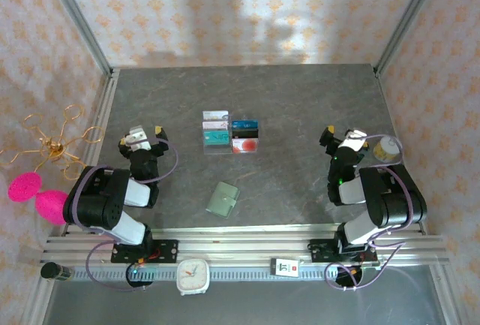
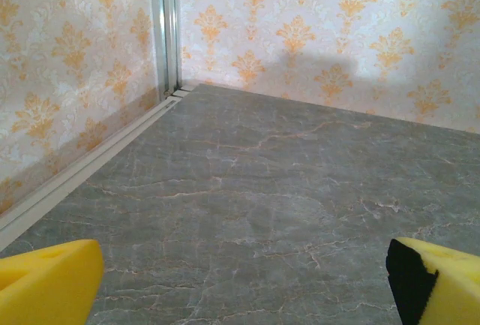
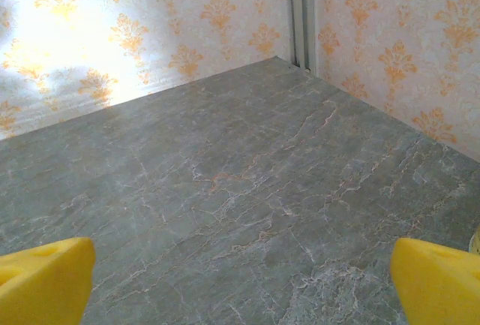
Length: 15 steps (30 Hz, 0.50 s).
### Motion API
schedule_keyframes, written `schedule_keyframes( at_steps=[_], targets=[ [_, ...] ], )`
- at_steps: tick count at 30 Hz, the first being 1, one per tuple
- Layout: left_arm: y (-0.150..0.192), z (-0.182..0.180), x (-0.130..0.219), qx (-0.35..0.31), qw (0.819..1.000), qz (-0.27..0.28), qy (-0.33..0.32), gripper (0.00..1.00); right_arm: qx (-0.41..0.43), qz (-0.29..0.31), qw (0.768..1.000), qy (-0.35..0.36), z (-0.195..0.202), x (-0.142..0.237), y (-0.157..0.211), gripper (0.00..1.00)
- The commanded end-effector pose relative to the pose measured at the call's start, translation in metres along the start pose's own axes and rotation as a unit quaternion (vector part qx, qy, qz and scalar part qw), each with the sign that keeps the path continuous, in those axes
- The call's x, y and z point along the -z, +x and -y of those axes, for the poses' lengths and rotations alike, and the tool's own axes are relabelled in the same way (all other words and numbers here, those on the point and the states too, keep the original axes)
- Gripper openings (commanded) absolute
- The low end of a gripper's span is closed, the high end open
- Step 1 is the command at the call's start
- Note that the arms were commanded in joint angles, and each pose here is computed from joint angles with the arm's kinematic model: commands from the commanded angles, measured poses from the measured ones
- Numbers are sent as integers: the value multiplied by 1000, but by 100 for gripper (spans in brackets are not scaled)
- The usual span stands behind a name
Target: Take the credit cards out of the card holder
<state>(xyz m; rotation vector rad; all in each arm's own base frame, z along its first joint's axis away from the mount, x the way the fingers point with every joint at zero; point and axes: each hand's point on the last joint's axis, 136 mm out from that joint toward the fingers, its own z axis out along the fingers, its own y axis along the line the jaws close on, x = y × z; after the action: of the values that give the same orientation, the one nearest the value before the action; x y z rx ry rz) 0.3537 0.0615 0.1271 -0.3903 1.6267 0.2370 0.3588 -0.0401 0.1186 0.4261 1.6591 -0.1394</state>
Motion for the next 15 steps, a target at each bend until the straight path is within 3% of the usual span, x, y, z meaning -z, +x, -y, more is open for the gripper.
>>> schedule_keyframes(
  at_steps=[1, 15],
  targets=[
    [-10, 8, -3, 1, 1000, 16, 14, 99, -10, 19, 1000, 6, 2, -1, -11, 100],
    [-10, 8, -3, 1, 1000, 16, 14, 99, -9, 19, 1000, 6, 2, -1, -11, 100]
  ],
)
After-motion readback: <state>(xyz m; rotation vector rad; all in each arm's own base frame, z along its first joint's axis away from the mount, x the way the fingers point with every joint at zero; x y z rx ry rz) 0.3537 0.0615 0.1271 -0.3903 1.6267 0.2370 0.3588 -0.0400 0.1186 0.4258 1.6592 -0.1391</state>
